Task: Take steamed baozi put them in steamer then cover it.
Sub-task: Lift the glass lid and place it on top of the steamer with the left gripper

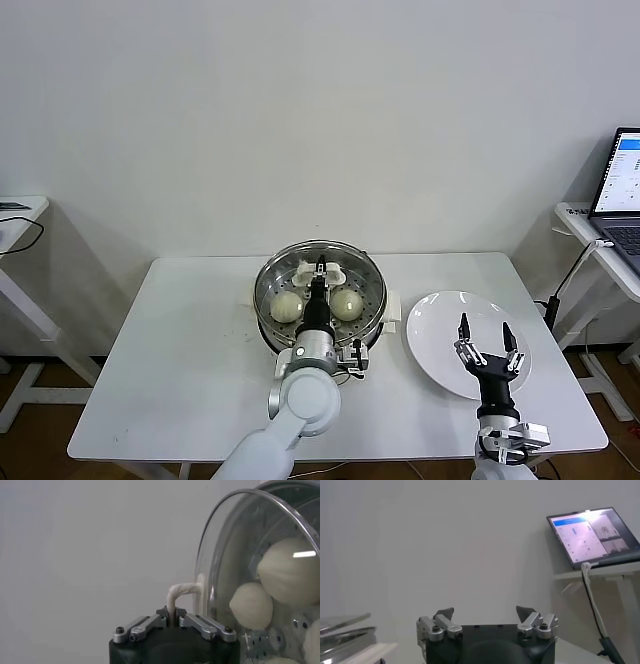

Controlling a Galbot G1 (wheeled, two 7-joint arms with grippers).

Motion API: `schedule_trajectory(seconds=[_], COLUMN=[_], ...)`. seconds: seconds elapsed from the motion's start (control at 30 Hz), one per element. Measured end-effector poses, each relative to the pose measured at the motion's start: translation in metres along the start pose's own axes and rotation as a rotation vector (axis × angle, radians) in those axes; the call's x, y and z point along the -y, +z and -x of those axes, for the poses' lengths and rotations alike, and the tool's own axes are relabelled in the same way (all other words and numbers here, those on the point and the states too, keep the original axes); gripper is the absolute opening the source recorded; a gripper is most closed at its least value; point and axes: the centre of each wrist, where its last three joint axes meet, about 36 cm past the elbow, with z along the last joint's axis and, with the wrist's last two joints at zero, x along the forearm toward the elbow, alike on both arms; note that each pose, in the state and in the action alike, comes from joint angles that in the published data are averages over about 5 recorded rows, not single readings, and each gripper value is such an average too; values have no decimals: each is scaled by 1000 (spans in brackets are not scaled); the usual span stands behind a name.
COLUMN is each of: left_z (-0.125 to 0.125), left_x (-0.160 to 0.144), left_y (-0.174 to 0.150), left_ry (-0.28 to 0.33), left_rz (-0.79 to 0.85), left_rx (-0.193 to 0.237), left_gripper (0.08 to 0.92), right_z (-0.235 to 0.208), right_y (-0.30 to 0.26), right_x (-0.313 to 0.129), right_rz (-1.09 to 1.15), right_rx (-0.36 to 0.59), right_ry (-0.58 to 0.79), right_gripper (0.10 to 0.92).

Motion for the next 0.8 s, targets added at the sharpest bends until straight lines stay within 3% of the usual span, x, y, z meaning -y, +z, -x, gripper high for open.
schedule_trajectory(seconds=[0.8], left_z=[0], left_x=[9], left_y=[1], left_ry=[19], left_rz=[15], left_rx=[-6], left_gripper=[188], right_z=[2], right_y=[2], right_x=[-1], right_rz=[-3], right_rx=[-1], right_ry=[-7], right_gripper=[823])
